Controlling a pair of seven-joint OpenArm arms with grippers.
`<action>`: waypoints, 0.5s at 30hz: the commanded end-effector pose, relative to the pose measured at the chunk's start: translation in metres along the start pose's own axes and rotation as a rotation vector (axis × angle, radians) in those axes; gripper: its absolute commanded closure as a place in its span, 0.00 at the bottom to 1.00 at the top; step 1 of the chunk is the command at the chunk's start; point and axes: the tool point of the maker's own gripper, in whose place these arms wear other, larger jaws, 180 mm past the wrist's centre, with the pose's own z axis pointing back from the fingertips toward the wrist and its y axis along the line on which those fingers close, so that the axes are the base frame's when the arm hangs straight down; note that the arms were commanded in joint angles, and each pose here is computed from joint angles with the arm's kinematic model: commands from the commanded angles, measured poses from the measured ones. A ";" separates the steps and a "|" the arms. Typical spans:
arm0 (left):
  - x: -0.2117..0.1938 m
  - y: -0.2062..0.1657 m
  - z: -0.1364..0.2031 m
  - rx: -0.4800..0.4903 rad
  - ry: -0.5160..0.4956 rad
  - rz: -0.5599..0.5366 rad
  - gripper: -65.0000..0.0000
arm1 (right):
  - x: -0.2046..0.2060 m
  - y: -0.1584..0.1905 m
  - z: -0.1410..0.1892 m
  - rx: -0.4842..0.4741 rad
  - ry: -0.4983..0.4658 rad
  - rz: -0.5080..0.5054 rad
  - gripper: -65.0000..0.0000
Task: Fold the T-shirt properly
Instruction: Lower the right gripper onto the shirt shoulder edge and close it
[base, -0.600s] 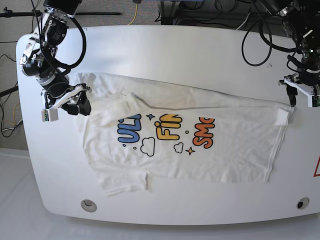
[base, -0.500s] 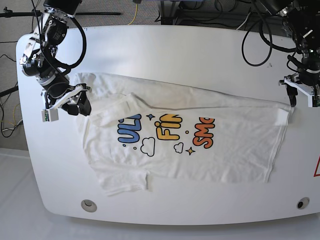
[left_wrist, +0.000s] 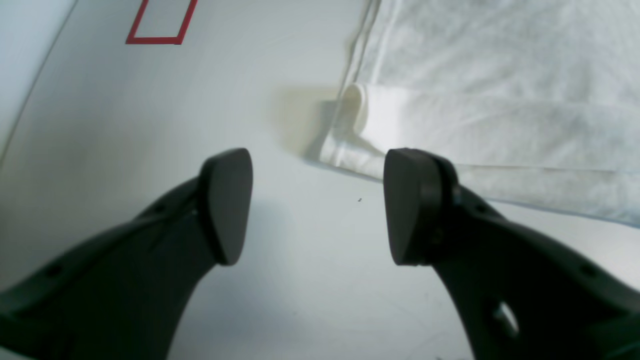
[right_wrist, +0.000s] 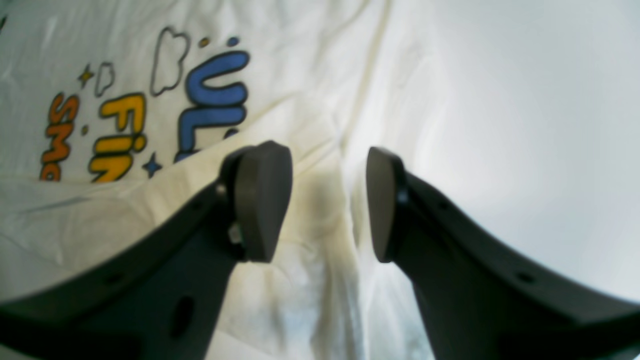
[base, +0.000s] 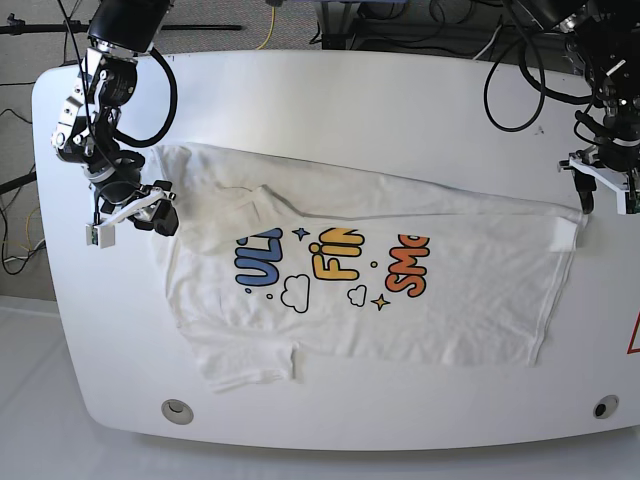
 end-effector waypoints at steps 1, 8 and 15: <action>0.020 0.006 0.003 0.011 -0.066 -0.013 0.40 | 0.016 -0.001 0.001 0.012 -0.049 0.005 0.58; 0.021 0.008 0.003 0.015 -0.069 -0.018 0.40 | 0.011 -0.007 -0.004 0.006 -0.034 -0.009 0.58; 0.025 0.009 0.003 0.016 -0.077 -0.028 0.40 | 0.015 -0.009 -0.003 -0.012 -0.037 0.025 0.60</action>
